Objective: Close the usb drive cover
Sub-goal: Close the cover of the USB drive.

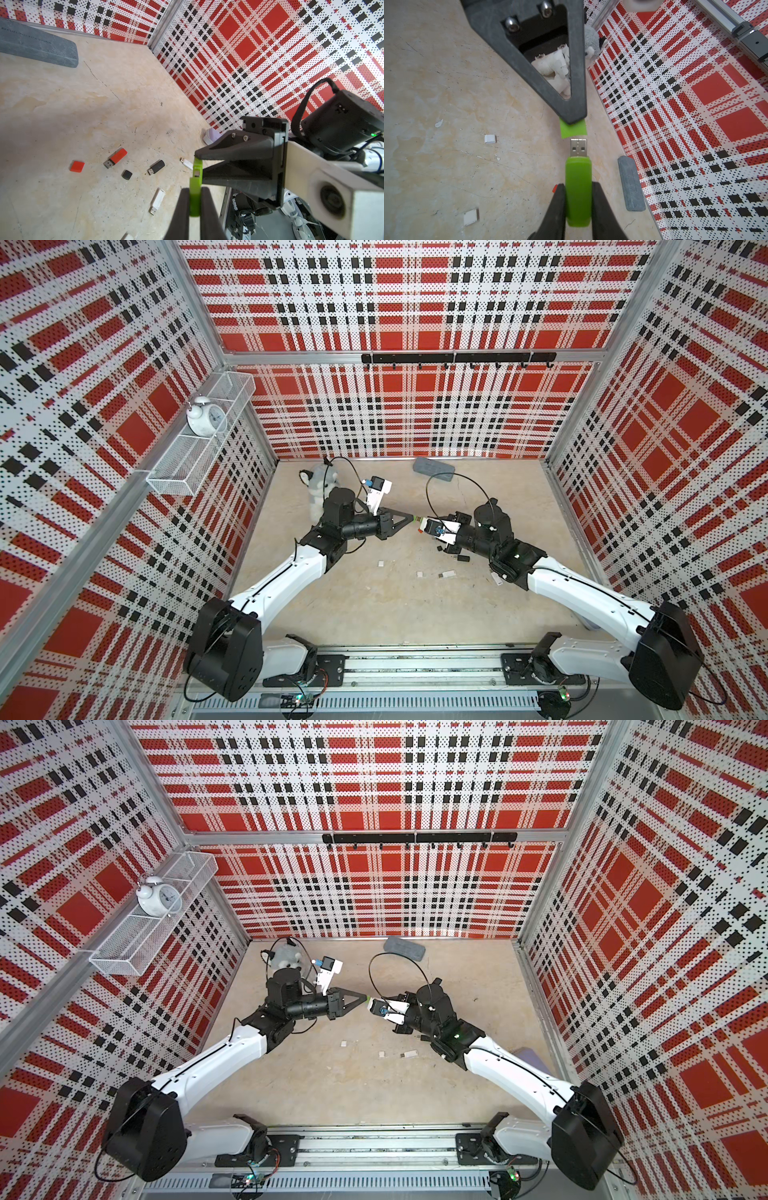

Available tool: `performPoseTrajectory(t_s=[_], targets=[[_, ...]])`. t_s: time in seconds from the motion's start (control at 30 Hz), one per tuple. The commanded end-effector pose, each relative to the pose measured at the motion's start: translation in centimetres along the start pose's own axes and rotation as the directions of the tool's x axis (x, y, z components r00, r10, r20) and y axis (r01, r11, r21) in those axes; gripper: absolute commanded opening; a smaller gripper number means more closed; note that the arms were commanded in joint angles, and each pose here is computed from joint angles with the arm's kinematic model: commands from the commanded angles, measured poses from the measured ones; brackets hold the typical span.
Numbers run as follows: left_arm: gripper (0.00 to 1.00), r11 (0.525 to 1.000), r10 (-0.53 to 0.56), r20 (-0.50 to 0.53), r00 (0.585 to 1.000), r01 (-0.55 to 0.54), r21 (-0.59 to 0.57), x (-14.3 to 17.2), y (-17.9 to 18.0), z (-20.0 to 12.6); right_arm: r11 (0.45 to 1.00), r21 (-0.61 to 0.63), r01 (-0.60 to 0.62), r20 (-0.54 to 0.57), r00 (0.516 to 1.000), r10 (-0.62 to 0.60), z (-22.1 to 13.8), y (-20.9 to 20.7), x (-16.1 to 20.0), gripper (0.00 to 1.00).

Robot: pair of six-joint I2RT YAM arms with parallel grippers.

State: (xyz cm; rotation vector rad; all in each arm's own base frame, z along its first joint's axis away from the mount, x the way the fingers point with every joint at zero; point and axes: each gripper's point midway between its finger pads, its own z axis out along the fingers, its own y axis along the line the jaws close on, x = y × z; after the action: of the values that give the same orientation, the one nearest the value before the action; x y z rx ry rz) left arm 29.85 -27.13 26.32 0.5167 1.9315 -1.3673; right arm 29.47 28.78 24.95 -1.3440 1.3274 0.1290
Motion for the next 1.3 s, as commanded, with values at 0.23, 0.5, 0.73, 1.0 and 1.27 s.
performPoseTrajectory(t_s=[0.23,0.5,0.73,1.0,1.27], targets=[[0.00,1.000,0.029,0.011,1.000,-0.029,0.009,-0.9,-0.6,0.4,1.000,0.022,0.018,0.057,0.998,-0.019,-0.3,-0.8,-2.3,0.15],[0.00,1.000,0.024,0.002,1.000,-0.024,0.018,-0.7,-0.6,0.5,0.999,0.028,0.027,0.034,0.999,-0.028,0.2,-0.6,-1.8,0.15],[0.00,1.000,0.010,-0.003,1.000,-0.010,0.012,-0.5,-0.4,0.5,0.998,0.043,0.043,0.034,0.998,-0.045,0.1,-0.8,-1.9,0.14],[0.00,1.000,-0.005,0.002,1.000,0.005,0.004,-0.9,-0.1,0.6,0.997,0.029,0.071,0.020,0.997,-0.071,0.3,-0.3,-1.5,0.13],[0.00,1.000,-0.018,-0.026,0.999,0.018,-0.006,-0.3,0.4,0.8,0.995,0.043,0.086,0.040,0.995,-0.088,0.0,-0.5,-2.0,0.13]])
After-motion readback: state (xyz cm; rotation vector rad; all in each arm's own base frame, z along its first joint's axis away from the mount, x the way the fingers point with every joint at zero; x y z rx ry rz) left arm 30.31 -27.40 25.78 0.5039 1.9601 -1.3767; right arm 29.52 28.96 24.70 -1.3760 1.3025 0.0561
